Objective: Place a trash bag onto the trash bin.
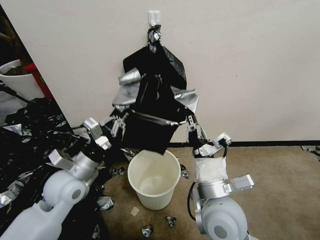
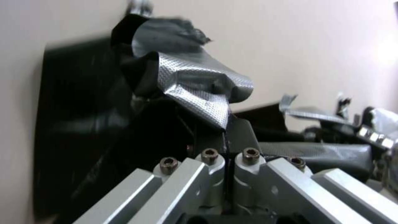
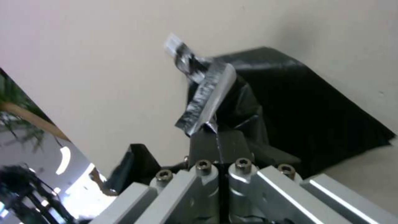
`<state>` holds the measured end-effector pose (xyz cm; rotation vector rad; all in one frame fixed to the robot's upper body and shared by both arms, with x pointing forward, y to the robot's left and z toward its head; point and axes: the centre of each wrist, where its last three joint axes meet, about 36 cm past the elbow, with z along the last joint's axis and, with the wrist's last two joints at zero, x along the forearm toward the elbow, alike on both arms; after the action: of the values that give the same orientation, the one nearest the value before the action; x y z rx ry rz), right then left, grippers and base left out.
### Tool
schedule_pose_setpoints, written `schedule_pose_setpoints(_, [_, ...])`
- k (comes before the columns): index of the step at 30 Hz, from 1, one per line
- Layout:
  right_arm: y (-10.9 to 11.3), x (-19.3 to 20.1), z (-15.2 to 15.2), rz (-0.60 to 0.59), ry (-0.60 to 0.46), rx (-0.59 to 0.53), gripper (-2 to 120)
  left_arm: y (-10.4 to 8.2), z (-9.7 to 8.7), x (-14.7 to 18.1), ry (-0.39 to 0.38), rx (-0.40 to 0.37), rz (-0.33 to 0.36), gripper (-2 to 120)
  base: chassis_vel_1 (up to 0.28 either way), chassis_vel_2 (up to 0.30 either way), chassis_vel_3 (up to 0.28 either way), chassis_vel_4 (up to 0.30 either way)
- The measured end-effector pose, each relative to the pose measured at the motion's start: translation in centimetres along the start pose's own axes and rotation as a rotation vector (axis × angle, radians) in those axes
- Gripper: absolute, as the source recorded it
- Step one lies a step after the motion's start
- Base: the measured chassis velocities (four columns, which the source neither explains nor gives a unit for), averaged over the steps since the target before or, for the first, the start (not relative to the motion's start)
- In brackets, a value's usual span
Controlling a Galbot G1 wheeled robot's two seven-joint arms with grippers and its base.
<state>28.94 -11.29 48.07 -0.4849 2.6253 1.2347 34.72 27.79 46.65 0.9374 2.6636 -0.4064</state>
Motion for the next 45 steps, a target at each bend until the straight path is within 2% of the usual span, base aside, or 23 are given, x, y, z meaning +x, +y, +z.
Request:
schedule_pose_setpoints(3, [-1.2,0.2,1.7,0.027,0.037,0.033,0,-0.8,2.8,1.2,0.039,0.045,-0.071,0,0.0,0.0,0.0,0.0])
schedule_pose_setpoints(4, [-1.2,0.2,1.7,0.027,0.037,0.033,0,-0.8,2.8,1.2,0.039,0.045,-0.071,0,0.0,0.0,0.0,0.0])
schedule_pose_setpoints(7, [-2.6,0.4,3.5,0.055,0.053,0.067,0,-1.6,5.6,1.9,0.054,0.09,-0.129,0,0.0,0.0,0.0,0.0])
schedule_pose_setpoints(8, [-2.6,0.4,3.5,0.055,0.053,0.067,0,-1.6,5.6,1.9,0.054,0.09,-0.129,0,0.0,0.0,0.0,0.0])
schedule_pose_setpoints(10, [-3.5,0.5,4.4,0.068,0.054,0.098,0,-2.4,7.4,2.2,0.051,0.128,-0.164,0,0.0,0.0,0.0,0.0])
schedule_pose_setpoints(11, [-3.5,0.5,4.4,0.068,0.054,0.098,0,-2.4,7.4,2.2,0.051,0.128,-0.164,0,0.0,0.0,0.0,0.0])
schedule_pose_setpoints(14, [-4.6,1.1,5.6,0.091,0.069,0.134,0,-4.0,9.7,3.2,0.07,0.182,-0.216,0,0.0,0.0,0.0,0.0])
schedule_pose_setpoints(20, [-5.0,1.9,6.4,0.095,0.078,0.17,0,-5.9,11.4,4.4,0.113,0.21,-0.276,0,0.0,0.0,0.0,0.0])
schedule_pose_setpoints(24, [-5.3,2.7,7.1,0.113,0.103,0.185,0,-6.7,12.3,5.1,0.151,0.196,-0.313,0,0.0,0.0,0.0,0.0])
schedule_pose_setpoints(26, [-5.6,3.6,7.8,0.159,0.134,0.199,0,-7.2,12.9,5.6,0.171,0.169,-0.342,0,0.0,0.0,0.0,0.0])
schedule_pose_setpoints(31, [-5.7,5.2,8.5,0.236,0.187,0.209,0,-8.3,13.6,6.6,0.207,0.102,-0.374,0,0.0,0.0,0.0,0.0])
schedule_pose_setpoints(33, [-5.5,6.3,8.5,0.276,0.218,0.212,0,-9.6,13.7,7.3,0.23,0.055,-0.392,0,0.0,0.0,0.0,0.0])
schedule_pose_setpoints(34, [-5.5,6.3,8.5,0.276,0.218,0.212,0,-9.6,13.7,7.3,0.23,0.055,-0.392,0,0.0,0.0,0.0,0.0])
schedule_pose_setpoints(38, [-3.8,6.9,6.5,0.299,0.242,0.206,0,-11.5,12.0,7.6,0.254,-0.002,-0.452,0,0.0,0.0,0.0,0.0])
schedule_pose_setpoints(42, [-3.0,6.8,5.4,0.319,0.265,0.214,0,-11.9,11.0,7.4,0.271,-0.018,-0.488,0,0.0,0.0,0.0,0.0])
schedule_pose_setpoints(45, [-2.1,6.9,3.8,0.378,0.382,0.288,0,-12.3,9.0,6.8,0.345,-0.038,-0.521,0,0.0,0.0,0.0,0.0])
